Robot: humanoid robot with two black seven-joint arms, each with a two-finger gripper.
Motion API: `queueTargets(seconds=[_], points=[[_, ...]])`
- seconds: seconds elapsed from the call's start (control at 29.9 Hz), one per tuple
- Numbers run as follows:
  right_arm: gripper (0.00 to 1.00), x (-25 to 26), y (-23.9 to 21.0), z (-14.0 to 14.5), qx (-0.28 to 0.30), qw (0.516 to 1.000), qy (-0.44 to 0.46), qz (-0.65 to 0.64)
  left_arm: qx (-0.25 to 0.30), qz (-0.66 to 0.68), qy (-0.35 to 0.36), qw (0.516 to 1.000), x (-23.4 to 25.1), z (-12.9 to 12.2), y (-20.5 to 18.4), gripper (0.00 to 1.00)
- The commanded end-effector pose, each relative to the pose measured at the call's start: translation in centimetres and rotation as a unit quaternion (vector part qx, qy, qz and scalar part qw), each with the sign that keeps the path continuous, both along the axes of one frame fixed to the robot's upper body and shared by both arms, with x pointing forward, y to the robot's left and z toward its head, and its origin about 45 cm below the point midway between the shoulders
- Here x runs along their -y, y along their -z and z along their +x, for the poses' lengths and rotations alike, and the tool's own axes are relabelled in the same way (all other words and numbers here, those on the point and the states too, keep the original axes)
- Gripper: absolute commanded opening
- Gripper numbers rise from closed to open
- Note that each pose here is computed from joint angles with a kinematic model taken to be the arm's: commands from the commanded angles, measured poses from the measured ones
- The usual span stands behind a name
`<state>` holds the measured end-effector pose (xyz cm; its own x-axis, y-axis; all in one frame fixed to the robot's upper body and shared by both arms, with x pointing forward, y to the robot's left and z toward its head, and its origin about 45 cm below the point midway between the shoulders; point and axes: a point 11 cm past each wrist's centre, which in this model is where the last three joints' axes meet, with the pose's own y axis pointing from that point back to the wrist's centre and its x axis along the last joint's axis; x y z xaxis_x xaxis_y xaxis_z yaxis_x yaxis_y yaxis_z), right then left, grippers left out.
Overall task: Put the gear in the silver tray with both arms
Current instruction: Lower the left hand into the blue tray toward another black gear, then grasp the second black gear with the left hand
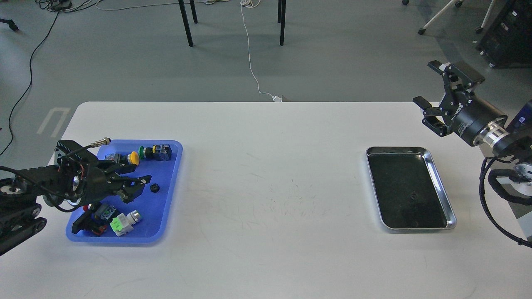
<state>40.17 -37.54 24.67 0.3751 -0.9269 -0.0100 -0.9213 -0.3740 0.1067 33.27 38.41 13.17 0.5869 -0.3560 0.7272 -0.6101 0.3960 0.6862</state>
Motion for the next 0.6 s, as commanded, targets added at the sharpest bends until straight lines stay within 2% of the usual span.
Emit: queueTargets(seconds=[0.0,0.2,0.57], points=[[0.97,0.22,-0.1,-0.01,0.001,1.0,0.002,-0.002,-0.007,-0.001,0.016,1.0,0.62,-0.53,0.14,0.55],[0.97,0.36,0.13,-0.16,-0.002,1.0,0.004,-0.003,-0.01,0.029,0.049,0.998,0.93,-0.98,0.74,0.55],[0.97,0.72,0.16,-0.3,-0.003,1.0,0.007,-0.006,-0.013,0.036,0.048,0.998,0.57,-1.17,1.11,0.55]])
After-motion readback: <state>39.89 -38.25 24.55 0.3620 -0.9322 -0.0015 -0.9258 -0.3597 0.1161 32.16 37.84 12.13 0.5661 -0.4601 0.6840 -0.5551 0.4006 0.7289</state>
